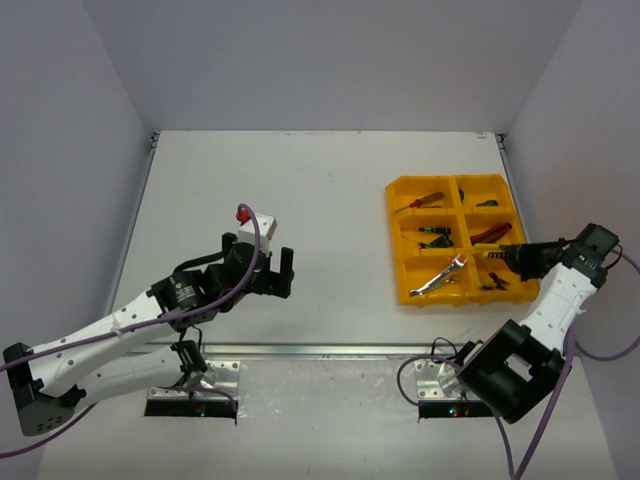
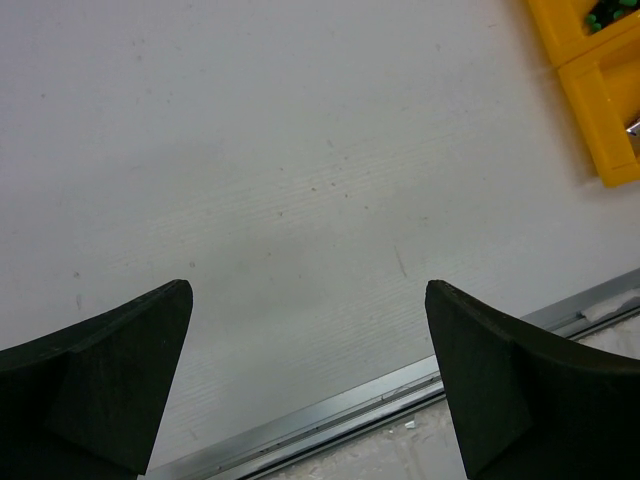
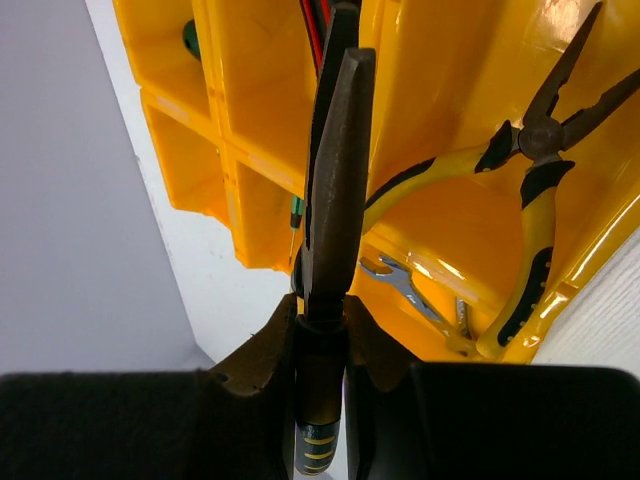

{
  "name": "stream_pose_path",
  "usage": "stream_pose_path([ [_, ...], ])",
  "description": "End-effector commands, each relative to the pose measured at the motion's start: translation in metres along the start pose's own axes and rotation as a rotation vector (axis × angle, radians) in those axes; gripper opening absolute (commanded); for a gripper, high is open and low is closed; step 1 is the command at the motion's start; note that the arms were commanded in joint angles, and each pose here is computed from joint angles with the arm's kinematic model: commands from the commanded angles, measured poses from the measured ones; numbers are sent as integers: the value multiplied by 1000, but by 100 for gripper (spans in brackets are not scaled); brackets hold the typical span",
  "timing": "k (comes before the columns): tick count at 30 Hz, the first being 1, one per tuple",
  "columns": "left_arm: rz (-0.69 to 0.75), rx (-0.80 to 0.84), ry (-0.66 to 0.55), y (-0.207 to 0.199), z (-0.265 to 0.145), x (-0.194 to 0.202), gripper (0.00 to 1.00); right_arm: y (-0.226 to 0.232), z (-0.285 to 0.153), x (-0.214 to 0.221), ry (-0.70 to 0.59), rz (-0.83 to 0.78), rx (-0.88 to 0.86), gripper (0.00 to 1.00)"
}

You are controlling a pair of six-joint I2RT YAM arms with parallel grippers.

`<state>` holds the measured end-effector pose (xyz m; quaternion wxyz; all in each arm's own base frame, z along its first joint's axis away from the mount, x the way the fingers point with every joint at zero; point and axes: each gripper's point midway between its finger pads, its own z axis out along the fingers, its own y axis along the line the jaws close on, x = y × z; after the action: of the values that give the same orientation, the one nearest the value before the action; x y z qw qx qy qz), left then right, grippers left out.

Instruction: Sort the tools into containers

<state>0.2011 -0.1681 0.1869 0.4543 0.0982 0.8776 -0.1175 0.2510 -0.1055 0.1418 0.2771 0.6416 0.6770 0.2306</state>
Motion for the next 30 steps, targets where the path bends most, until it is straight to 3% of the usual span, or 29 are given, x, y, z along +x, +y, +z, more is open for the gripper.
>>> stream_pose_path([
  [1,-8,37,-47,-6,-1,-12,100,15,-6,-12,-55,78,-40,0],
  [15,8,36,-23,-8,4,-6,100,-28,28,15,53,126,3,1],
  [19,4,35,-32,-7,2,-8,100,-30,31,17,73,123,-1,16],
  [23,0,36,-40,-7,1,-9,100,-32,33,15,68,118,12,19],
  [27,-4,39,-47,-7,-1,-12,100,-37,36,18,89,115,24,47],
  [30,-5,40,-49,-7,-2,-12,100,-36,35,17,85,107,22,56],
])
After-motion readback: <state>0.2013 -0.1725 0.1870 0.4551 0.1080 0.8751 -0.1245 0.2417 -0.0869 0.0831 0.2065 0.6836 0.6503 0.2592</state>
